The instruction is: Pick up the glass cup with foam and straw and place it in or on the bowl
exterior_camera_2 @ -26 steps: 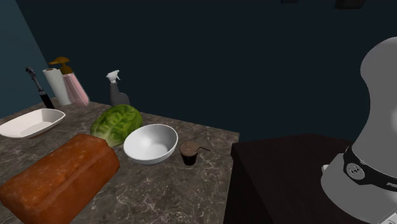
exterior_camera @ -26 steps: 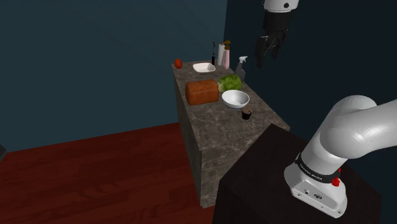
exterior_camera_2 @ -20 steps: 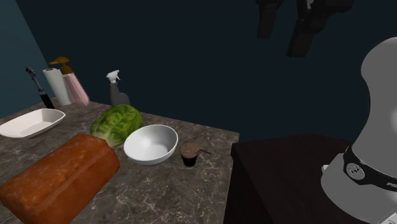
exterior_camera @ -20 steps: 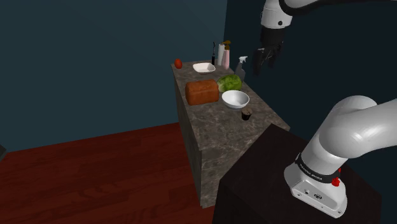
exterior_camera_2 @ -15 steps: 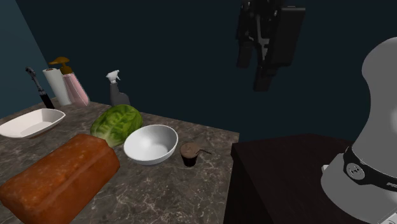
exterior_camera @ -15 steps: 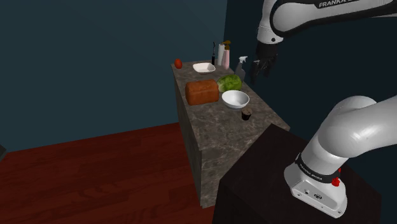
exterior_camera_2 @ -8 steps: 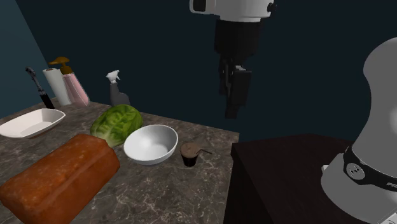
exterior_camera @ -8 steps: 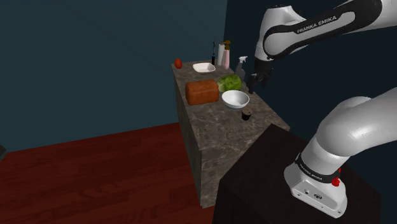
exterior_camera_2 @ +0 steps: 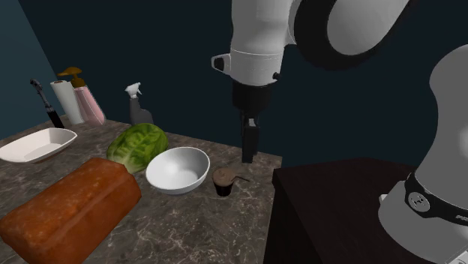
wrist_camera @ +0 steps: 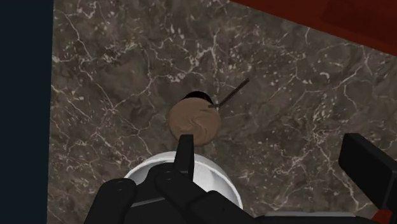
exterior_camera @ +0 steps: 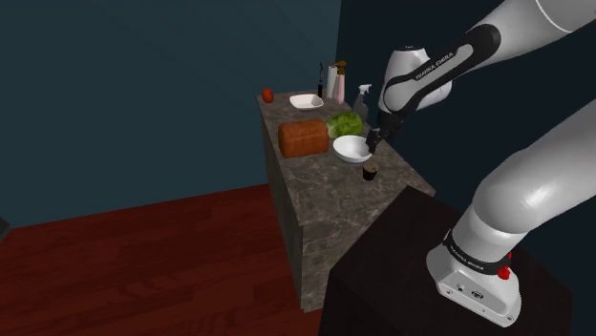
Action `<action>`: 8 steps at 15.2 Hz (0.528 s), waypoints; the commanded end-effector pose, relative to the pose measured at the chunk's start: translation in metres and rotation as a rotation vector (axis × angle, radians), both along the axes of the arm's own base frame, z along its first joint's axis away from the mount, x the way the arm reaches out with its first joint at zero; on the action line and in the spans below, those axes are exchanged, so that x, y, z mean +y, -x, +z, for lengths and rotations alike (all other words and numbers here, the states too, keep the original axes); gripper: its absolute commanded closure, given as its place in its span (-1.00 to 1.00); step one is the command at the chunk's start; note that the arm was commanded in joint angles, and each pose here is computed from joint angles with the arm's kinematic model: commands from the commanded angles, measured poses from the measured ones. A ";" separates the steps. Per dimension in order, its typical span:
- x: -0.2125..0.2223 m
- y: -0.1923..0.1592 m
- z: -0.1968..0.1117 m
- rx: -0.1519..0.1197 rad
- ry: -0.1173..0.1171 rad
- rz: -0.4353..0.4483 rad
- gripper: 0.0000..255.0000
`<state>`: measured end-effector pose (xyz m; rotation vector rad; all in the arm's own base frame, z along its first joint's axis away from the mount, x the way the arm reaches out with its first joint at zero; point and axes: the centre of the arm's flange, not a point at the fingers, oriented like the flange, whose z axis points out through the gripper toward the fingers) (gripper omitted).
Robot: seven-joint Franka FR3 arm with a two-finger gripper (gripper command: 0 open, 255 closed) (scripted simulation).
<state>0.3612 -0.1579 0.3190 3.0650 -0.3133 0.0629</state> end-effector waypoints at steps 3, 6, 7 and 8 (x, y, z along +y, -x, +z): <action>-0.026 -0.011 -0.045 -0.013 -0.001 -0.020 -1.00; -0.045 -0.019 -0.079 -0.021 -0.002 -0.035 -1.00; -0.052 -0.021 -0.090 -0.023 -0.003 -0.040 -1.00; -0.058 -0.024 -0.101 -0.026 -0.004 -0.045 -1.00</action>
